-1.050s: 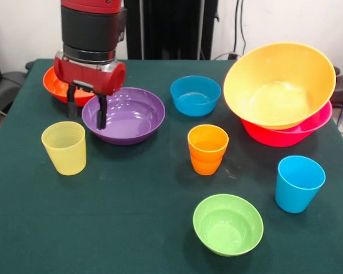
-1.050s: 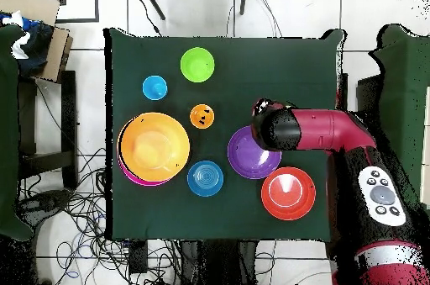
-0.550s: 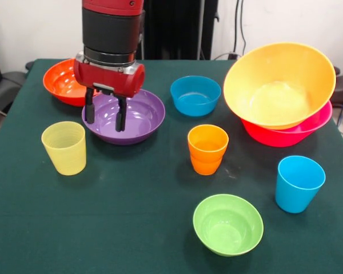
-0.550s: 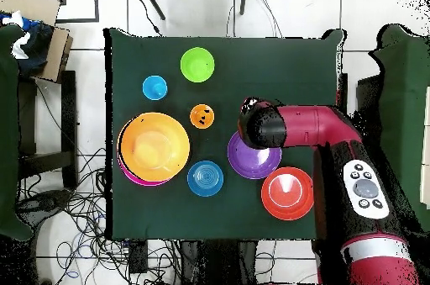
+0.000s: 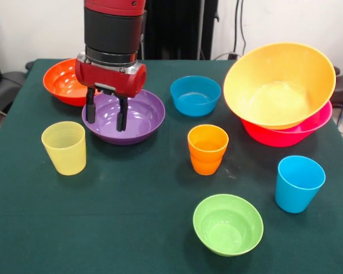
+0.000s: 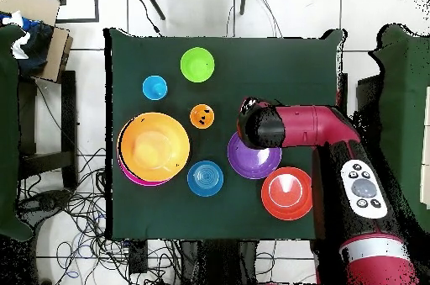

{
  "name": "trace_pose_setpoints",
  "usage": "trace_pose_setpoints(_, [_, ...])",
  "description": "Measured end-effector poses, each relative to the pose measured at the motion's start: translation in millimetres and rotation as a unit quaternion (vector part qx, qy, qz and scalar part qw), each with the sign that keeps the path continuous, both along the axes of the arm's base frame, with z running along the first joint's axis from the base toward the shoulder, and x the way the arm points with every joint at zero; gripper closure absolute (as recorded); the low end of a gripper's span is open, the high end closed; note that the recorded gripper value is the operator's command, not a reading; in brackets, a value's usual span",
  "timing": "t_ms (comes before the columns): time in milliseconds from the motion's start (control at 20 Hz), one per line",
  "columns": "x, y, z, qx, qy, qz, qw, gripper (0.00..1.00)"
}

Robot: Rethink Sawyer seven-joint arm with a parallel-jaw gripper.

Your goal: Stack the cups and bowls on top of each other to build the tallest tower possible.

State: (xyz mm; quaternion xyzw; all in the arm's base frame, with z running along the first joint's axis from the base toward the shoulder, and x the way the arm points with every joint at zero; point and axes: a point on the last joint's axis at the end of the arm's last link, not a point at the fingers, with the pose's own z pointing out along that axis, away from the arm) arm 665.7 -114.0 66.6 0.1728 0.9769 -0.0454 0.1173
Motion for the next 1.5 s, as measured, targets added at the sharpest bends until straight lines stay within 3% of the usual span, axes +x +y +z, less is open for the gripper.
trace_pose_setpoints(500, [-2.2,-12,0,0.000,0.000,-0.009,1.0000,0.00])
trace_pose_setpoints(1000, [-14.7,-54,-3,-0.012,0.002,-0.025,0.9996,0.00])
trace_pose_setpoints(1500, [-25.5,-55,-20,-0.018,0.015,-0.010,0.9997,0.00])
